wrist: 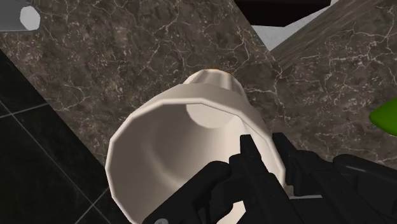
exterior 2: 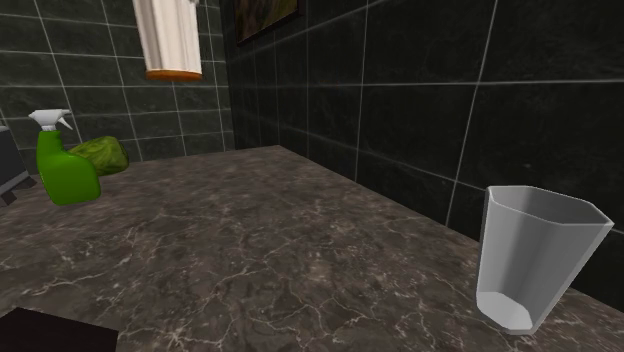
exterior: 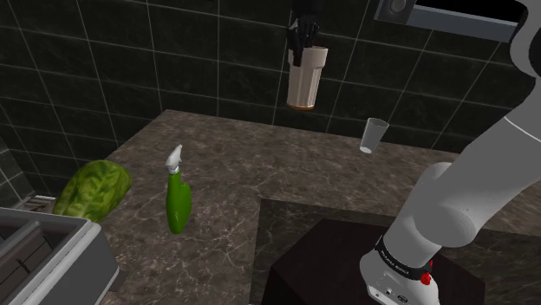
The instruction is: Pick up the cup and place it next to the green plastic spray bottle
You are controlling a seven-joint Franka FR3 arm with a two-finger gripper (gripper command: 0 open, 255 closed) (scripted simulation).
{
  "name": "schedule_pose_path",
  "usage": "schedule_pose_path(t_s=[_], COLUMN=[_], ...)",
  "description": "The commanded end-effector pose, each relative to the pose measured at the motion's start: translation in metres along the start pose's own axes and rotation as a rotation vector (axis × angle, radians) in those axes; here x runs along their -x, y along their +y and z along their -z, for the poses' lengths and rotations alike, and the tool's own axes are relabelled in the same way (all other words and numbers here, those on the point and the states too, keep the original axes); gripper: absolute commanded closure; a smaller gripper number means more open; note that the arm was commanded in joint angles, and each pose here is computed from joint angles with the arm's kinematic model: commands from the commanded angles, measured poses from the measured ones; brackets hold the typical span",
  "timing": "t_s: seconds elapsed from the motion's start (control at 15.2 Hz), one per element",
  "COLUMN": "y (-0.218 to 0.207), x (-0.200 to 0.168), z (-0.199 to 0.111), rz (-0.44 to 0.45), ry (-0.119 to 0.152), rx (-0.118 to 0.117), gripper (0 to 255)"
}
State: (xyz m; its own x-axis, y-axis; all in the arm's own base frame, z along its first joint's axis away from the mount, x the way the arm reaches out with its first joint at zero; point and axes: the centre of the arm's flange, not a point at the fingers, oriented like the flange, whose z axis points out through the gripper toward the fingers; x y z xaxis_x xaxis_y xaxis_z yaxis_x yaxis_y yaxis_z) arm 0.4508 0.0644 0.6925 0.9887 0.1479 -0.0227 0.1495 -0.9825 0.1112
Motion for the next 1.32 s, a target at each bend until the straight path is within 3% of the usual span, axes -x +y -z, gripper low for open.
schedule_pose_path(t_s=[0.0,1.25], y=[-0.026,-0.267], x=[0.006,0.071], z=[0.005,0.031], rz=[-0.002,-0.002], ry=[0.000,0.000], rx=[0.000,0.000], gripper=[255,255])
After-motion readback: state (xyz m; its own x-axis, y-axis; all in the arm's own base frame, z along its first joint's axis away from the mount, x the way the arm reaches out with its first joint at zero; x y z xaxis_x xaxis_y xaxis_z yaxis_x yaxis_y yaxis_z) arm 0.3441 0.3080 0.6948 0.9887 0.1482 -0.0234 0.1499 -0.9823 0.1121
